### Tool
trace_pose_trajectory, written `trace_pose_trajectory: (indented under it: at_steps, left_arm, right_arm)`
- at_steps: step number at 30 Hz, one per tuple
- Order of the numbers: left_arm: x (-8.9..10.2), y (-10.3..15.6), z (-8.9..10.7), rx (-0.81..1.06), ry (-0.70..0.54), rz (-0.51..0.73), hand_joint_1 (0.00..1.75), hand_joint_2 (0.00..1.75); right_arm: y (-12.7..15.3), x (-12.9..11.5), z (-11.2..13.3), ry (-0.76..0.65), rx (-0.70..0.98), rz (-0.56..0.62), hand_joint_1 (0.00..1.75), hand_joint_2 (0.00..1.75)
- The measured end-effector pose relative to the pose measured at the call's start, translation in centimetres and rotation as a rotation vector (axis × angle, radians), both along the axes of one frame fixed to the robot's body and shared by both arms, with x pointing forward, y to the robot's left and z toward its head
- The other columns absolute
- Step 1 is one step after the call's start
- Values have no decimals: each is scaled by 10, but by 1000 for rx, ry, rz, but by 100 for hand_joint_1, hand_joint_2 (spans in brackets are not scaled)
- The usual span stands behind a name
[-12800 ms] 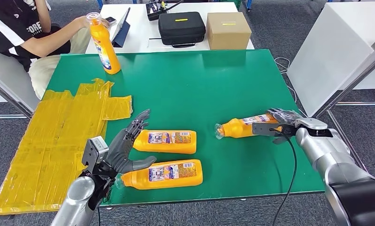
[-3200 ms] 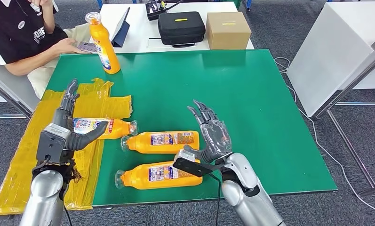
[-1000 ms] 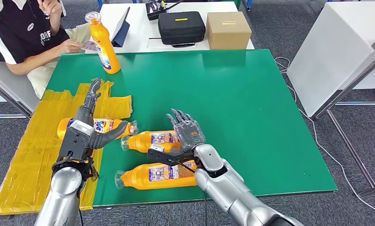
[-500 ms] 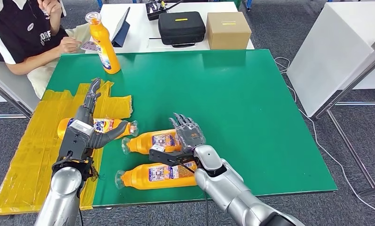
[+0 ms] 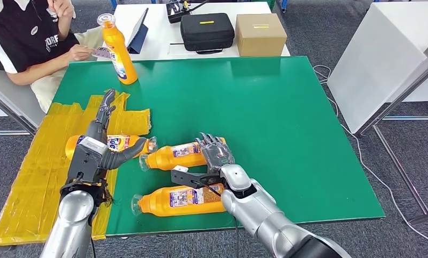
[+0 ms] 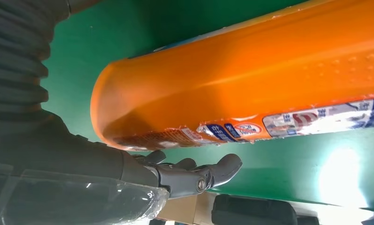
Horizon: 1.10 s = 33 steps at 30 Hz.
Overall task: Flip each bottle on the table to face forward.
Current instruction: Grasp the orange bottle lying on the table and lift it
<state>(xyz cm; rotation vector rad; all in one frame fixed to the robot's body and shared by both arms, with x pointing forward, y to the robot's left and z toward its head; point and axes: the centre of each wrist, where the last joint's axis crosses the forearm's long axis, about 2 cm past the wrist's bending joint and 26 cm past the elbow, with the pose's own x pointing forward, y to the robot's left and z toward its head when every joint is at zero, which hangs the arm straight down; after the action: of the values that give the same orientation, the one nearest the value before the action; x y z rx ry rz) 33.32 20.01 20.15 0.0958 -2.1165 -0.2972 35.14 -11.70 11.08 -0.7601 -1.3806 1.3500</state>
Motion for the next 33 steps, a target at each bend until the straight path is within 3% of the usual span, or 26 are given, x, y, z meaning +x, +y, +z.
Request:
trace_pose_trajectory:
  at_steps: [1, 2, 5, 6, 9, 29, 30, 31, 33]
  left_arm:
    - [0, 0, 0, -1, 0, -1, 0, 175]
    - [0, -1, 0, -2, 0, -1, 0, 175]
    - [0, -2, 0, -4, 0, -2, 0, 175]
    - [0, -2, 0, -4, 1, -2, 0, 175]
    - [0, -3, 0, -6, 2, -3, 0, 175]
    - [-1, -4, -3, -6, 12, -2, 0, 175]
    - [-1, -4, -3, -6, 12, -2, 0, 175]
    - [-1, -4, -3, -6, 12, -2, 0, 175]
    - [-1, -4, -3, -6, 13, -2, 0, 175]
  right_arm:
    - [0, 0, 0, 1, -2, -1, 0, 175]
    - [0, 1, 0, 2, -3, -1, 17, 175]
    - [0, 1, -1, 7, -8, -2, 131, 175]
    - [0, 2, -1, 9, -10, -2, 158, 175]
    - [0, 3, 0, 11, -15, -2, 173, 175]
    - [1, 12, 7, 7, -49, 1, 174, 175]
    - [1, 12, 7, 7, -49, 0, 163, 175]
    - [1, 12, 7, 7, -50, 0, 140, 175]
    - [1, 12, 7, 7, -53, 0, 59, 175]
